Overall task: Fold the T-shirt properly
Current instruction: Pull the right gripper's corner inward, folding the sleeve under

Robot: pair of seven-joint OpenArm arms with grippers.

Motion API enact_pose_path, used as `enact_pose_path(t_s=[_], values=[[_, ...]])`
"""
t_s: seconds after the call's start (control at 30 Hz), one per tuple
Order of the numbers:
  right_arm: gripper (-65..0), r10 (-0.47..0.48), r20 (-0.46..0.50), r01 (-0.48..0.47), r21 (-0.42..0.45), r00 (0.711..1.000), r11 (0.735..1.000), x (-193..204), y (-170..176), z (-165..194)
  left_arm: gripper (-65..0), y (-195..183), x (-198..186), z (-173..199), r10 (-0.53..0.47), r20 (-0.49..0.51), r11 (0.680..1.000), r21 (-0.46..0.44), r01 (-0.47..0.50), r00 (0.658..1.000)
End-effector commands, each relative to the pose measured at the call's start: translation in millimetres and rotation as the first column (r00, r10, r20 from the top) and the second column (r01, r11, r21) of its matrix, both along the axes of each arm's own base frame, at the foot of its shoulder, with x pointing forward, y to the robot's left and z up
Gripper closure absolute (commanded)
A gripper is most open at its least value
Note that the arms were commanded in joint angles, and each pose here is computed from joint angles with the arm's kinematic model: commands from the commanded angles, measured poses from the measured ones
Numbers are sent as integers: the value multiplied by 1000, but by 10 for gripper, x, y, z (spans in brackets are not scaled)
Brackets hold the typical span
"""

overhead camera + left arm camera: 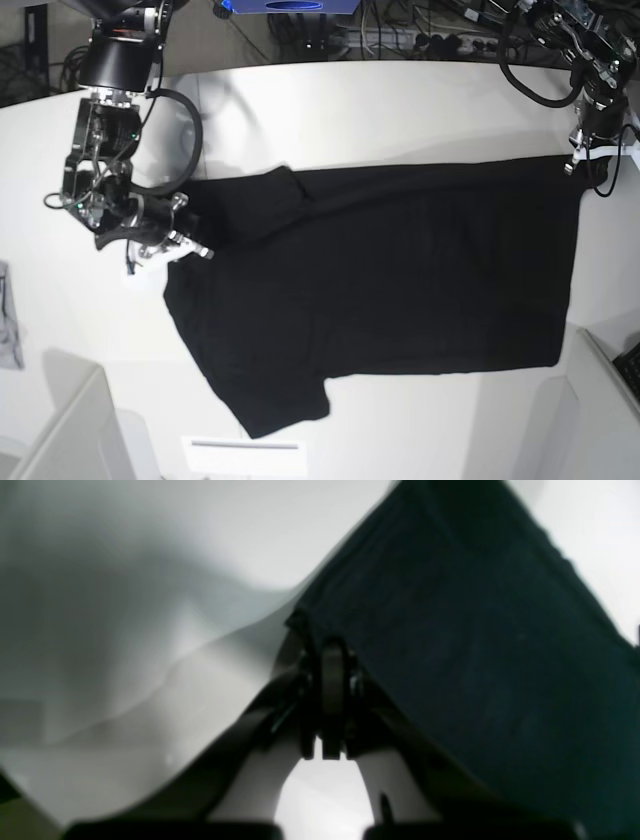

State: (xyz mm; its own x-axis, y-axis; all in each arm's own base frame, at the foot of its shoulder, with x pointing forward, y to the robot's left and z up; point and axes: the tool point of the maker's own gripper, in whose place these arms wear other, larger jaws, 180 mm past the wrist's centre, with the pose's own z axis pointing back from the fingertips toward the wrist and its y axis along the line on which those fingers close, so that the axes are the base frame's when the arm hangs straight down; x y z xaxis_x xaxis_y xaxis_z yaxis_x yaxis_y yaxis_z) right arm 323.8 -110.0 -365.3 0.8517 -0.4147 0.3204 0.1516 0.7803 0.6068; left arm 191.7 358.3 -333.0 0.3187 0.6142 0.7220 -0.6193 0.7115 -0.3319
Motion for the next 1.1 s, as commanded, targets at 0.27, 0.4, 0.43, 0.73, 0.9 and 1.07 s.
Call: enact_pose_path(t_s=[0.27, 0.4, 0.43, 0.73, 0.9, 1.07], values=[[0, 19, 87, -19, 2, 996, 1000, 173, 133, 173, 0, 227, 45, -110, 59, -4, 998, -36, -59, 998], [0, 19, 96, -19, 2, 995, 1000, 205, 133, 204, 0, 262, 40, -119, 59, -11, 998, -33, -60, 998], [0, 20, 98, -21, 2, 995, 1000, 209, 138, 209, 0, 261, 33, -144, 61, -15, 997, -39, -61, 998], [0, 17, 90, -18, 4, 996, 1000, 230, 133, 187, 0, 411, 175, -103, 134, 4, 988, -76, -133, 991], [0, -3, 86, 3, 3, 996, 1000, 256, 94, 129, 0, 283, 393, -160, 69, -10, 993, -91, -70, 998], [0, -26, 80, 27, -2, 996, 1000, 278, 41, 54, 0, 299, 465, -126, 91, 7, 990, -106, -90, 996]])
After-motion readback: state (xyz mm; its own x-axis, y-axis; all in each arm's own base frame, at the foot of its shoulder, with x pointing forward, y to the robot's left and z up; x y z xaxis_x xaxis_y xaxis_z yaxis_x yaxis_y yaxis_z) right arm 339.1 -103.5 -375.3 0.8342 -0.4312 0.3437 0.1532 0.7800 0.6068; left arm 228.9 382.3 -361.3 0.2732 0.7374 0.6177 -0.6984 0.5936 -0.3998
